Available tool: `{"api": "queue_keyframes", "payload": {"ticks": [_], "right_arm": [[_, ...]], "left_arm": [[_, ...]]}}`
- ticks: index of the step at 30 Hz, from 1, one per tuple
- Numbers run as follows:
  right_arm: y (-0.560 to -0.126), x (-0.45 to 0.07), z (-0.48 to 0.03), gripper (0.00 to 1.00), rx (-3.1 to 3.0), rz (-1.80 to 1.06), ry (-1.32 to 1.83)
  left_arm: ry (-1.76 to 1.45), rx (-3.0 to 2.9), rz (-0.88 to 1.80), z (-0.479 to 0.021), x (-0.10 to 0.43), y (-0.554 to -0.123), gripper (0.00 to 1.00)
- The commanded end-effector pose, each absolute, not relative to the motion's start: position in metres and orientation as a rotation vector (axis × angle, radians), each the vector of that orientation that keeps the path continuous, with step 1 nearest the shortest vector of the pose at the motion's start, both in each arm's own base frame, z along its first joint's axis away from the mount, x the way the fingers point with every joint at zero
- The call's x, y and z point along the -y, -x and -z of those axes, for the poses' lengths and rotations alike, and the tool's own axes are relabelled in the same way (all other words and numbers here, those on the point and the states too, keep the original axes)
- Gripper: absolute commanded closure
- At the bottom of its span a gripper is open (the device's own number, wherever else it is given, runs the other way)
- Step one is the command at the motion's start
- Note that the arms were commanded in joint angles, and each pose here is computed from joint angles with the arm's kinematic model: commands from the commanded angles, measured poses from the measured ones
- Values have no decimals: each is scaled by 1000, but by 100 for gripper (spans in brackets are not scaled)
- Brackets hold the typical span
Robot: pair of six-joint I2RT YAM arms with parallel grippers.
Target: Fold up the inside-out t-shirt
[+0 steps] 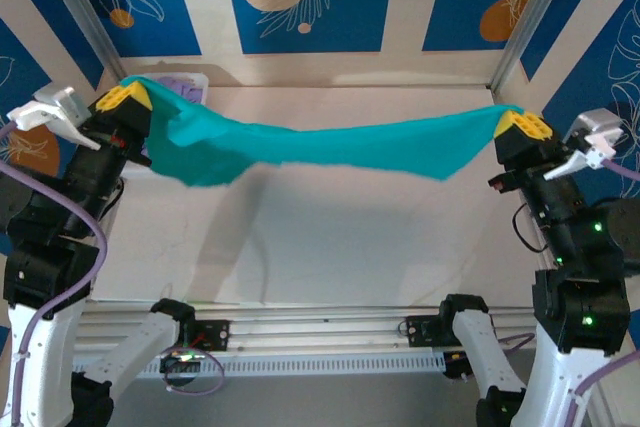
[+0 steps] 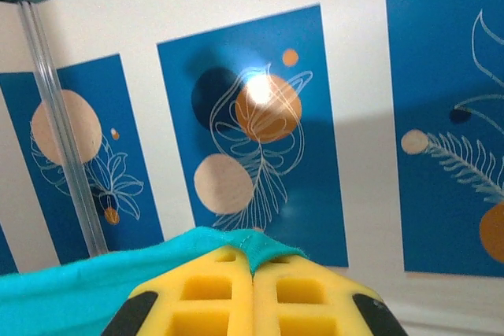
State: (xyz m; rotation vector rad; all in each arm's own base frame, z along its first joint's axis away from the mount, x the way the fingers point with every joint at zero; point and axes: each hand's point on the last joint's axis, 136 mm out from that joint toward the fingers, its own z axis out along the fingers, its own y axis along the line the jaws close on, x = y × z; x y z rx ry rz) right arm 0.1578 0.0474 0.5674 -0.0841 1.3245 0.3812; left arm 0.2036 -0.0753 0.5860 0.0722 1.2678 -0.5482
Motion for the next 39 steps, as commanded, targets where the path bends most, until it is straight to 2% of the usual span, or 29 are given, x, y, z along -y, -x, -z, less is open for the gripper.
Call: {"api": "queue_keyframes", "payload": {"ticks": [1,4,9,12,14,16,18,19,20,23,25,27,30,36,39], "right_arm": [[-175,-37,-560,100,-1372,-314,53],[-200,-29,-551,100,-1407,-276,34],[-272,-21,-505,100,-1518,-271,14],[-326,-17,-464,100,-1590,-281,-7],[-371,-16,-427,100,-1666,-291,-25],[-417,-20,-387,100,-1742,-305,-31],[-467,-23,-343,100,-1820,-302,-46],[-496,-24,-315,100,-1872,-305,-62],[-524,-24,-287,97,-1930,-320,-90],[-588,-20,-219,80,-2088,-317,-173],[-608,-14,-187,70,-2170,-272,-204],[-610,-12,-171,67,-2237,-252,-227],[-582,-16,-165,64,-2308,-242,-228],[-467,-18,-132,59,-2533,-277,-378],[-405,-14,-107,57,-2606,-313,-552]], "left_arm": [[-33,-1312,500,-580,74,-233,100],[-8,-1374,432,-562,76,-273,100],[23,-1531,326,-498,88,-361,100],[41,-1617,278,-446,98,-416,100],[58,-1681,244,-404,103,-458,94],[70,-1751,219,-362,108,-499,93],[85,-1823,192,-315,112,-543,88],[98,-1855,175,-290,113,-566,81],[109,-1895,166,-264,114,-590,70],[122,-2027,178,-205,120,-644,58],[132,-2086,185,-187,122,-662,49],[132,-2121,223,-184,127,-664,41],[138,-2155,313,-193,133,-636,37],[241,-2093,677,-194,150,-513,33],[269,-2111,753,-171,156,-448,33]]}}
